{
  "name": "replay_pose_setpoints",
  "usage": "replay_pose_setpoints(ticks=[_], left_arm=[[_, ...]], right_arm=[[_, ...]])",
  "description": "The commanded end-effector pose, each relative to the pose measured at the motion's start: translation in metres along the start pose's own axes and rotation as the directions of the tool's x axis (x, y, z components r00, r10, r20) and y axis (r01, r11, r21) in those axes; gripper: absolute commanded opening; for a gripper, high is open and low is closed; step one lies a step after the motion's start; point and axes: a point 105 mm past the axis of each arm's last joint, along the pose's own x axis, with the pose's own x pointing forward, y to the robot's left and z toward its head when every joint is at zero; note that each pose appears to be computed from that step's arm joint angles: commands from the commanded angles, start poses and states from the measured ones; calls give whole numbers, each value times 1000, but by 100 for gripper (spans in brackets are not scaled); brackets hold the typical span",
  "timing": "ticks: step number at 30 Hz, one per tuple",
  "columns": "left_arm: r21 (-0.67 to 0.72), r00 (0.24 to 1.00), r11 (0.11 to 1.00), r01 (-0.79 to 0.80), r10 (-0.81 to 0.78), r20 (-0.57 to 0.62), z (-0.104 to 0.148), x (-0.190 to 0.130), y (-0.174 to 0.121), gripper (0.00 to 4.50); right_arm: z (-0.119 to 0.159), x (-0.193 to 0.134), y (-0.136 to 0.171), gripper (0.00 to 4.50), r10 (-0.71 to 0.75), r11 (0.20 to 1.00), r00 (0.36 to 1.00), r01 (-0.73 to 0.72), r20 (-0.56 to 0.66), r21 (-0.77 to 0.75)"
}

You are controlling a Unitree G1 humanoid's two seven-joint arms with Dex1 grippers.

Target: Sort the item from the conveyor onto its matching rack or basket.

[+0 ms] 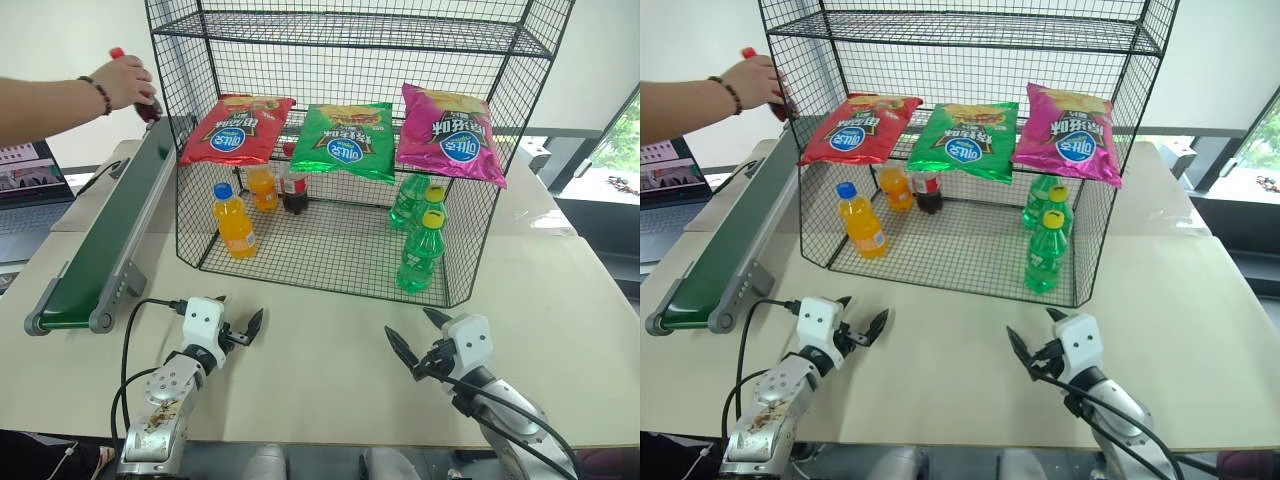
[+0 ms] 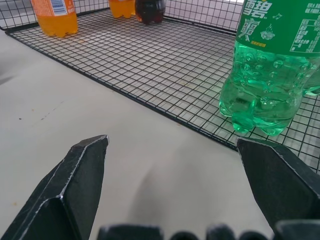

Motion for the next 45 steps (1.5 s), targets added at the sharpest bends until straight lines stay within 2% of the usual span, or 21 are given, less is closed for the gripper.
replay_pose_setpoints(ticks=[1,6,13,17,20,25,28,35,40,45], left_arm=[[1,999,1000,4,-4,55,14,-1,-3,446],[-15,998,1000,20,-19,53,14,-1,-7,446],[-35,999,999,5,-3,54,15,-4,4,446],[-152,994,987,46,-29,108,27,-26,-2,446],[-161,992,987,30,-10,124,34,-40,-5,446],[-144,976,988,-51,80,203,64,-64,5,446],[-141,932,966,-216,247,267,90,-86,37,446],[-145,798,864,-482,501,334,124,-122,103,446],[-164,698,770,-617,631,339,127,-150,152,446],[-208,694,750,-628,660,286,108,-154,175,446]], right_arm=[[14,-1,1,450,11,1000,999,-10,42,-20],[15,-2,2,450,29,999,999,-28,35,-22],[22,6,7,450,82,996,996,-80,46,-33],[29,12,11,450,179,983,983,-177,49,-50],[31,18,13,450,232,972,972,-229,44,-60],[49,27,22,450,357,933,931,-352,71,-69],[71,42,37,450,479,877,871,-471,111,-92],[123,65,67,450,685,728,702,-663,195,-173],[154,79,84,450,773,633,589,-741,237,-225],[170,84,102,450,842,531,469,-808,266,-255]])
